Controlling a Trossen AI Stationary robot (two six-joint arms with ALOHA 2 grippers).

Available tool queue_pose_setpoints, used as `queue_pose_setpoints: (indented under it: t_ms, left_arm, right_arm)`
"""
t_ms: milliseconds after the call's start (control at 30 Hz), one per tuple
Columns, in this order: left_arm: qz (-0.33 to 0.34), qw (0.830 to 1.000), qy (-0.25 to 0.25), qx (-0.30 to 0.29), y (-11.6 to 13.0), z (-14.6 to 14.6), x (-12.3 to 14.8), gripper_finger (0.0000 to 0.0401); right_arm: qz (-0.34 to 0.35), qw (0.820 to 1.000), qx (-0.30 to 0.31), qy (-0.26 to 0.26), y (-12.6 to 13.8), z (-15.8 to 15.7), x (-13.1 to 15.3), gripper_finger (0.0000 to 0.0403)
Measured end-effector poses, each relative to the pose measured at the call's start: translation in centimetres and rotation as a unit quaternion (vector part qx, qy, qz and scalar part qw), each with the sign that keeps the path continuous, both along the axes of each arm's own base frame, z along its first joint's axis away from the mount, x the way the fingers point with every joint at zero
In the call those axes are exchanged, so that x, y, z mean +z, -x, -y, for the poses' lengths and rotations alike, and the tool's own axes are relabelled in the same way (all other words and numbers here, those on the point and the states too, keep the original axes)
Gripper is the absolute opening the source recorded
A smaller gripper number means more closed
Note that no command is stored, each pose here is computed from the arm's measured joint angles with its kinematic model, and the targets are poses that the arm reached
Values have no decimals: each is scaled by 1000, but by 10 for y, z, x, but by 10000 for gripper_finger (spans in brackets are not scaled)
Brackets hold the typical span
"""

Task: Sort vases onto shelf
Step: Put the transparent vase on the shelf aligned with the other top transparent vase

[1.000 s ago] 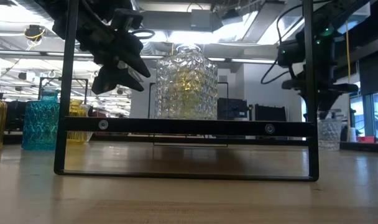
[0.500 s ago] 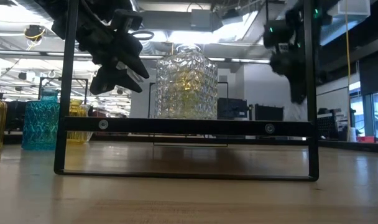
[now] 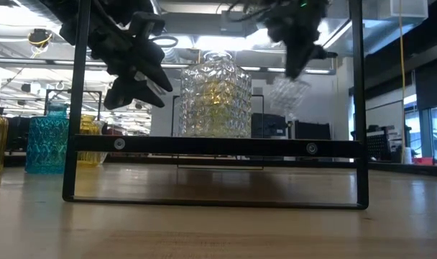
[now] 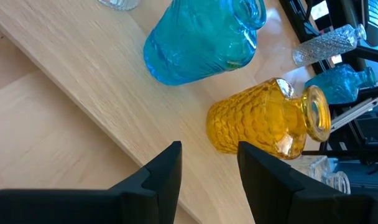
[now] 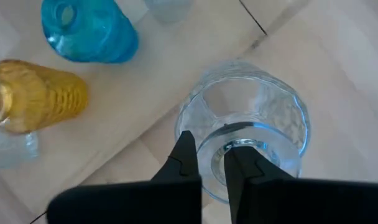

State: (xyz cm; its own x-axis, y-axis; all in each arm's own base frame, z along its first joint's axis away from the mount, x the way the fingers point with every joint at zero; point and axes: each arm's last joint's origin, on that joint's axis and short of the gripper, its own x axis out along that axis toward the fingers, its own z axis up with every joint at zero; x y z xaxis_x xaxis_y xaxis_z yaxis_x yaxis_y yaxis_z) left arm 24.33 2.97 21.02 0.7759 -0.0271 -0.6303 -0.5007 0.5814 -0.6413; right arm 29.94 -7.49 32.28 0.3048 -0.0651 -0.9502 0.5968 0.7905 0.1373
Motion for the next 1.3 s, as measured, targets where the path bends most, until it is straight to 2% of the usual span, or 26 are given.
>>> queue_pose_setpoints:
  t_ms: [233,433,567,767,900,1300]
  left_arm:
    - [-28,1000,9,-6,4,1,-4,149]
    - [-58,998,13,-15,7,6,-8,149]
    - [-64,998,13,-23,8,10,-9,149]
    - [-65,997,10,-29,7,14,-9,149]
    - [-65,997,10,-28,7,14,-9,149]
    - [-65,997,9,-29,7,14,-9,149]
  right_arm:
    - [-55,998,39,18,-51,12,-29,9]
    - [-59,997,56,10,-75,18,-42,9]
    - [-65,996,55,8,-79,19,-49,20]
    - [-45,997,55,13,-83,19,-48,79]
    - [-30,998,57,6,-85,19,-47,103]
    - [-28,998,57,6,-85,20,-47,110]
